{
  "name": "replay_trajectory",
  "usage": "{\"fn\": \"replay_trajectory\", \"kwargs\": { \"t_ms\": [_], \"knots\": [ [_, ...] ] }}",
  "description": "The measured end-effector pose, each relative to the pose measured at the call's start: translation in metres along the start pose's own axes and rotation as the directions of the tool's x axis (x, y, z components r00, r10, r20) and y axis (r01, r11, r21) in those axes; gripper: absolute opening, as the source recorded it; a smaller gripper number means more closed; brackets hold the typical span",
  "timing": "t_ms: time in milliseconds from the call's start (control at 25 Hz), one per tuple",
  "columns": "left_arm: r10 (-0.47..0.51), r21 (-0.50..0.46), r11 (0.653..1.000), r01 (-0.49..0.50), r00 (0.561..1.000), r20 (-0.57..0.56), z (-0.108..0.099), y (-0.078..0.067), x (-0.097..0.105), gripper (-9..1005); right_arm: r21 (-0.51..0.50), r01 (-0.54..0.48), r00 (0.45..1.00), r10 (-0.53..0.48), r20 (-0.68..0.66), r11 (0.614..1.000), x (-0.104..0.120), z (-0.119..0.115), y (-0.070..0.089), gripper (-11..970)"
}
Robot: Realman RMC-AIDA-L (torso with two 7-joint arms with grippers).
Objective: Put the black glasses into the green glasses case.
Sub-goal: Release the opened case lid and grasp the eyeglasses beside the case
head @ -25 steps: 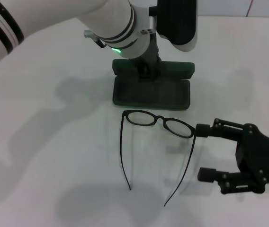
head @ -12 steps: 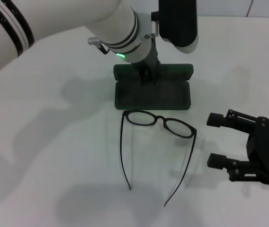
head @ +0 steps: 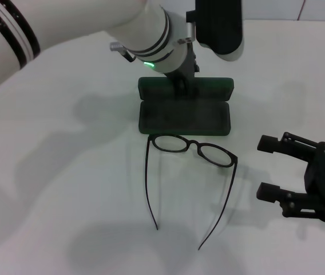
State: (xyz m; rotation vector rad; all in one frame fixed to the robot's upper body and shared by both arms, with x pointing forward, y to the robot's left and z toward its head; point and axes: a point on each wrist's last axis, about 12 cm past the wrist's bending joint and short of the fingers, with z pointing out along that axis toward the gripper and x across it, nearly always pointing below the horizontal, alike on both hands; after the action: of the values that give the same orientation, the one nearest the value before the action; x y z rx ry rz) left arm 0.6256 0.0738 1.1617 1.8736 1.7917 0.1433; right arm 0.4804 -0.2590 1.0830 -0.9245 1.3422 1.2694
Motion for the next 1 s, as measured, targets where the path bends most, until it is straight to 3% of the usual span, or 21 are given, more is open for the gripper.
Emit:
{"fn": "replay_trajectory", "kwargs": {
  "t_ms": [120, 200, 320, 400, 440, 520, 600, 720, 760, 880, 920, 960, 1000],
  "knots": [
    [0.001, -0.026, 1.000, 0.000, 0.999, 0.032, -0.010, 0.005, -0.010, 437, 0.045, -0.013, 1.000, 0.013, -0.005, 0.999, 0.000, -0.007, -0.003, 855],
    [-0.025, -0.061, 0.998, 0.029, 0.997, 0.079, -0.024, 0.008, -0.017, 463, 0.080, -0.025, 1.000, 0.027, -0.015, 0.997, -0.002, -0.014, -0.008, 855],
    [-0.150, -0.132, 0.974, 0.186, 0.958, 0.243, -0.061, 0.013, -0.011, 502, 0.087, -0.013, 0.997, 0.020, -0.077, 0.996, -0.011, -0.013, -0.022, 833],
    [-0.236, -0.149, 0.938, 0.313, 0.892, 0.385, -0.085, 0.010, 0.007, 498, 0.068, 0.017, 0.994, -0.009, -0.106, 0.998, -0.020, -0.009, -0.031, 811],
    [-0.262, -0.146, 0.916, 0.373, 0.834, 0.485, -0.100, 0.007, 0.018, 496, 0.057, 0.029, 0.993, -0.023, -0.112, 0.998, -0.024, -0.008, -0.034, 800],
    [-0.286, -0.105, 0.897, 0.428, 0.747, 0.600, -0.113, -0.003, 0.035, 492, 0.034, 0.052, 0.991, -0.048, -0.121, 0.998, -0.034, -0.008, -0.040, 778],
    [-0.295, -0.064, 0.882, 0.466, 0.655, 0.696, -0.123, -0.015, 0.057, 471, 0.020, 0.048, 0.991, -0.045, -0.129, 0.999, -0.043, -0.007, -0.045, 756],
    [-0.330, -0.015, 0.849, 0.529, 0.552, 0.766, -0.133, -0.031, 0.088, 416, 0.040, 0.019, 0.982, -0.011, -0.191, 0.999, -0.053, -0.001, -0.057, 723],
    [-0.358, 0.023, 0.836, 0.548, 0.514, 0.780, -0.133, -0.042, 0.106, 397, 0.060, 0.008, 0.969, 0.007, -0.247, 0.998, -0.055, 0.004, -0.064, 712],
    [-0.387, 0.087, 0.838, 0.539, 0.474, 0.791, -0.126, -0.060, 0.132, 342, 0.097, -0.013, 0.910, 0.053, -0.411, 0.995, -0.065, 0.021, -0.084, 641],
    [-0.387, 0.087, 0.838, 0.539, 0.474, 0.791, -0.126, -0.060, 0.132, 323, 0.097, -0.013, 0.910, 0.053, -0.411, 0.995, -0.065, 0.021, -0.084, 610],
    [-0.414, 0.155, 0.839, 0.522, 0.427, 0.804, -0.119, -0.075, 0.149, 305, 0.106, -0.015, 0.886, 0.062, -0.460, 0.994, -0.070, 0.029, -0.091, 580],
    [-0.424, 0.179, 0.838, 0.516, 0.408, 0.808, -0.116, -0.079, 0.155, 286, 0.100, -0.013, 0.846, 0.064, -0.529, 0.995, -0.079, 0.044, -0.100, 550]
  ]
}}
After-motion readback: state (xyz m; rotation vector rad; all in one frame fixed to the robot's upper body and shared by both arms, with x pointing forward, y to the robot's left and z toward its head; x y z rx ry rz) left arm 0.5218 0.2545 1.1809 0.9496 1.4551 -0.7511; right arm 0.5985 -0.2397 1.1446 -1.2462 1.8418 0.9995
